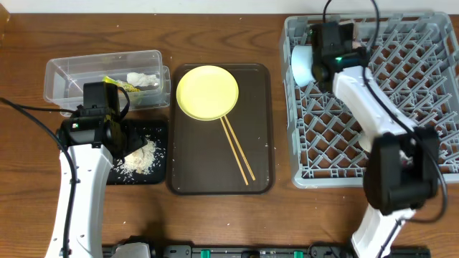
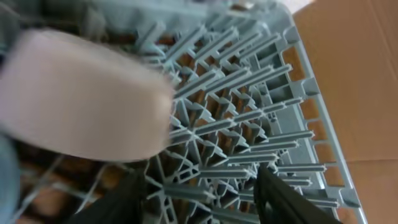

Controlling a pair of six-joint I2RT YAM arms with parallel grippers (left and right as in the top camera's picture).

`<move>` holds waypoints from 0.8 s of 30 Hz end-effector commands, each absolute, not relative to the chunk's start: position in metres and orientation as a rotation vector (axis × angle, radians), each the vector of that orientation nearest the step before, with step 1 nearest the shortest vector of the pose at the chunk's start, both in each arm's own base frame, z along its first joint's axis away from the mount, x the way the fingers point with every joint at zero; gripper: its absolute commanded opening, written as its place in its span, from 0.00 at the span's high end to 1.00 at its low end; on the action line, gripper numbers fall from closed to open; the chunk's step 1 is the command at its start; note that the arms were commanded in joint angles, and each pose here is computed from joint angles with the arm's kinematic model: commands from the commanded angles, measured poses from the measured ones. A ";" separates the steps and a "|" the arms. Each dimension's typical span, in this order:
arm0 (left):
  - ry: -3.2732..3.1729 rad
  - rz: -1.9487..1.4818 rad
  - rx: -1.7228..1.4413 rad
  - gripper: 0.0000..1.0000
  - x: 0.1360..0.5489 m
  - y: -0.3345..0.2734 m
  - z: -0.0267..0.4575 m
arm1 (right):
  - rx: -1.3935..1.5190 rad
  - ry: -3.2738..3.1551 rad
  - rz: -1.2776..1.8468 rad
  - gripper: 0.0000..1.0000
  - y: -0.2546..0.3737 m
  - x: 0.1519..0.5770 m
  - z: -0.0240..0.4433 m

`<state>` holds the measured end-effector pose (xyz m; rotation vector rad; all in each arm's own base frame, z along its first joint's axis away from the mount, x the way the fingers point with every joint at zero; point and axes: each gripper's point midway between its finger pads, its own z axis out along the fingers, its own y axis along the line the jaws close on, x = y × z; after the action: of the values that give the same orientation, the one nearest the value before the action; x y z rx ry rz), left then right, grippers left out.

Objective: Sort waste into correct bins and load items into the dishwasher rack
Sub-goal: 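Carry the white bowl into the rack beside the blue bowl, release, then move right gripper to the chopsticks and grasp one chopstick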

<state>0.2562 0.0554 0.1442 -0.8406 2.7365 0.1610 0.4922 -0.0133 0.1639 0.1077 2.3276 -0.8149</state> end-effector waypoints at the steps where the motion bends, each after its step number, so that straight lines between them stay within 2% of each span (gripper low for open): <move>1: 2.730 0.177 -0.866 0.25 0.254 0.058 0.145 | 0.065 2.341 -0.498 0.44 0.022 0.486 0.193; 5: 2.730 0.177 -0.866 0.25 0.254 0.058 0.145 | -0.137 2.410 0.006 0.39 0.093 0.466 0.204; 8: 2.730 0.177 -0.866 0.25 0.254 0.058 0.145 | -0.298 2.430 0.343 0.38 0.149 0.442 0.210; 11: 2.730 0.177 -0.866 0.25 0.254 0.058 0.145 | -0.430 2.476 0.538 0.38 0.191 0.413 0.204; 18: 2.730 0.178 -0.866 0.25 0.254 0.058 0.144 | -0.631 2.657 0.483 0.40 0.232 0.359 0.163; 24: 2.731 0.178 -0.866 0.25 0.254 0.058 0.144 | -0.671 2.813 0.339 0.42 0.255 0.331 0.116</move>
<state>0.2555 0.0553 0.1440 -0.8411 2.7394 0.1620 0.3394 0.2481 0.1390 -0.6872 2.7409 0.4136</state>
